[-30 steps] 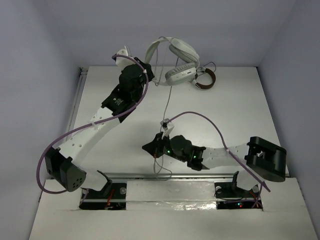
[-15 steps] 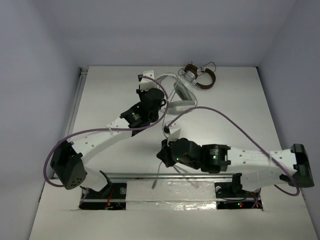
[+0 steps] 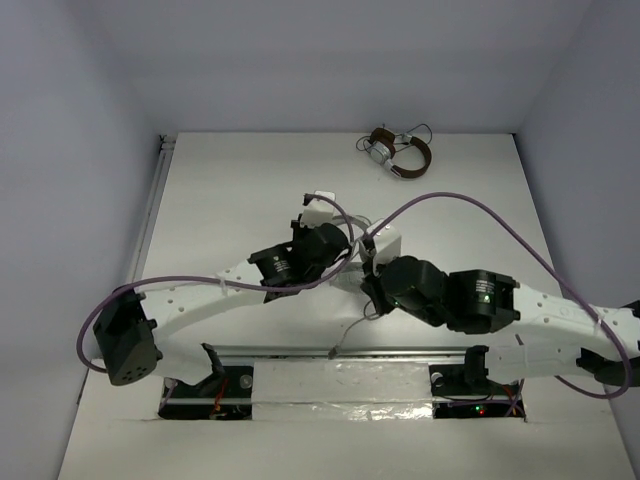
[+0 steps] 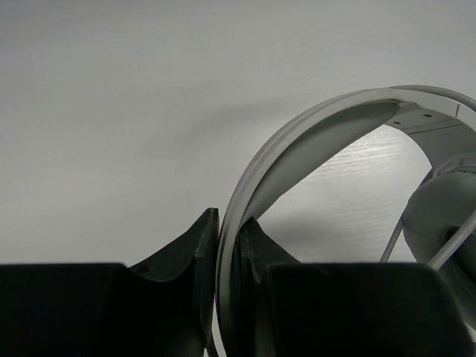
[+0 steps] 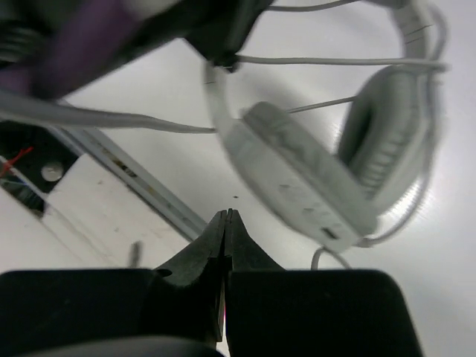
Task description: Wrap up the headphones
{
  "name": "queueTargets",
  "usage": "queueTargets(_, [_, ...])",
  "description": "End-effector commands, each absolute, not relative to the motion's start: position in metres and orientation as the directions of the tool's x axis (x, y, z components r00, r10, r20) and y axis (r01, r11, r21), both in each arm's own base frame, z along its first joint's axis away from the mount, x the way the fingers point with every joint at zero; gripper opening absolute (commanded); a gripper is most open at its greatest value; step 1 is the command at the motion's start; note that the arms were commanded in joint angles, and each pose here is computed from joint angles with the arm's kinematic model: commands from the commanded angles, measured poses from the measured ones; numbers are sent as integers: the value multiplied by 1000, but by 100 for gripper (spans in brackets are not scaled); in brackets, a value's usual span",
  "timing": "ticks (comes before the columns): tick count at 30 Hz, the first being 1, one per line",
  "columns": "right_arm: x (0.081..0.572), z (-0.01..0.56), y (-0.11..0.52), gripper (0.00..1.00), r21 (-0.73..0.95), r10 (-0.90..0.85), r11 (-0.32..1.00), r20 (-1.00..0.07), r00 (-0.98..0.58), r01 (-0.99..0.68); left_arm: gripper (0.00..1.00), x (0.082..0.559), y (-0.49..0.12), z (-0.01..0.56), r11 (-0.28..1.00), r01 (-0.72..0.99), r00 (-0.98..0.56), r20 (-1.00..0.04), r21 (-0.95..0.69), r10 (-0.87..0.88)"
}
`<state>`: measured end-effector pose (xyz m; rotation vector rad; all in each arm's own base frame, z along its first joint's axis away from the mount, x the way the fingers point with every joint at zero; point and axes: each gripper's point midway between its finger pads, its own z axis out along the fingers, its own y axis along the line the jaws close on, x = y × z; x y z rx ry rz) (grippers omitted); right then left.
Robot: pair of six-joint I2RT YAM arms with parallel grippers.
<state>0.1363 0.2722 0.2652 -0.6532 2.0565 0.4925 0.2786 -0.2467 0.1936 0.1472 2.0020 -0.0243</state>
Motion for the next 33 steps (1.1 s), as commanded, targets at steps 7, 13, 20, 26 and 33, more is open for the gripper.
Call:
queueTargets(7, [182,317,224,0,70,-103,898,-927,-361,-434,0,254,-234,197,980,197,-456,-882,31,120])
queueTargets(13, [206,306,192,0,-6,-94,968,-935,-341,-250,0,246,-231,222,971,238,-437,-895,-20,88])
queueTargets(20, [221,308,153,0,2,-12,999,-958,-288,-50,0,234,-242,253,931,348,-415,-908,-108,50])
queueTargets(26, [233,299,149,0,16,7,999,-960,-280,-28,0,218,-258,263,857,491,-425,-901,-155,81])
queueTargets(33, [251,274,138,0,86,96,995,-955,-280,49,0,225,-252,292,754,580,-456,-890,-309,-14])
